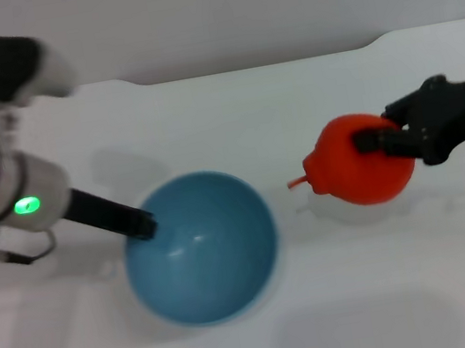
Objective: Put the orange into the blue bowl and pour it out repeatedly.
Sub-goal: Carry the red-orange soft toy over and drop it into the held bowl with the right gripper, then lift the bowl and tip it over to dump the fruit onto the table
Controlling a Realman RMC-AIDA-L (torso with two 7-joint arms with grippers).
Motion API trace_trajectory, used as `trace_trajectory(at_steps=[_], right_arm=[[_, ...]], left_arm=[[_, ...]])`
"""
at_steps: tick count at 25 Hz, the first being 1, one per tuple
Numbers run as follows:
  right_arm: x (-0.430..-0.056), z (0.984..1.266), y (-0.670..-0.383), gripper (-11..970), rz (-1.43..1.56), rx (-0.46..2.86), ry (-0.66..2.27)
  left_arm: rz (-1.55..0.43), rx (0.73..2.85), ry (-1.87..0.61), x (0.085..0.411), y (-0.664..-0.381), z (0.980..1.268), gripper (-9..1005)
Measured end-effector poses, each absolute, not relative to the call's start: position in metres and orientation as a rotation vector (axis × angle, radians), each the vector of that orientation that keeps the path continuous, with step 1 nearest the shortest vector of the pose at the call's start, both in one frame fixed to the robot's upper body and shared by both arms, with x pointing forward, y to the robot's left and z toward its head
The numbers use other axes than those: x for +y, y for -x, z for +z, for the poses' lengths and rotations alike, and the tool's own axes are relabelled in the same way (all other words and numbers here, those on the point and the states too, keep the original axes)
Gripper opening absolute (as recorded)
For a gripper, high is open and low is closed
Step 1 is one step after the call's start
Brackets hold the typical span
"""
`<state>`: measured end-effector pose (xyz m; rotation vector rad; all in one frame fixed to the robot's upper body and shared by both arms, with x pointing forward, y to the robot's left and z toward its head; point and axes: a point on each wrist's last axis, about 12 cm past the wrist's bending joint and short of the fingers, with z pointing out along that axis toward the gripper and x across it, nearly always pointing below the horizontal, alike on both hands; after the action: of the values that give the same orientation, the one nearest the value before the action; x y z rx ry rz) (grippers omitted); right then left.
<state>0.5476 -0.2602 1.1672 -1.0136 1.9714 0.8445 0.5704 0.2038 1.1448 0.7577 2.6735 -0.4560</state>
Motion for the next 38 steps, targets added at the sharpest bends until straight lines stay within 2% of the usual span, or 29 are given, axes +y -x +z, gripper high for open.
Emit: trace_trajectory(at_steps=[4,11,16,21,27,29,30,32,33,38], right_arm=[[-0.251,1.179,-0.543,71,0.928,1.893,1.055],[-0.212,1.172,-0.545,33,0.974,1.863,1.248],[-0.193,1.157,-0.552,79,0.910,1.931,1.341],[-0.190,1.160,-0.554,224,0.888,1.921,1.358],[-0.223,1.174,-0.561,477,0.841,1.973,1.092],[-0.245,1.173,-0.562,477,0.836,2.012,0.956],[-0.268,1.168,-0.561,477,0.842,2.052,0.816],[-0.277,1.165,-0.559,477,0.843,2.068,0.764],[-0.297,1.157,-0.554,477,0.832,2.103,0.652],[-0.329,1.139,-0.545,477,0.768,2.197,0.502]], left_arm=[[-0.414,2.686,-0.921,0.159,-0.580,1.143,-1],[-0.391,2.636,-1.014,0.124,-0.584,1.150,-1],[-0.438,2.612,-1.025,0.116,-0.583,1.155,-2],[-0.441,2.618,-1.007,0.121,-0.584,1.154,-1],[-0.386,2.582,-0.939,0.136,-0.587,1.155,-2],[-0.342,2.549,-0.879,0.150,-0.589,1.158,-2],[-0.324,2.523,-0.816,0.162,-0.590,1.161,-2],[-0.320,2.493,-0.769,0.170,-0.591,1.164,-2],[-0.314,2.426,-0.721,0.180,-0.589,1.170,-2],[-0.266,2.262,-0.708,0.192,-0.583,1.181,-1]])
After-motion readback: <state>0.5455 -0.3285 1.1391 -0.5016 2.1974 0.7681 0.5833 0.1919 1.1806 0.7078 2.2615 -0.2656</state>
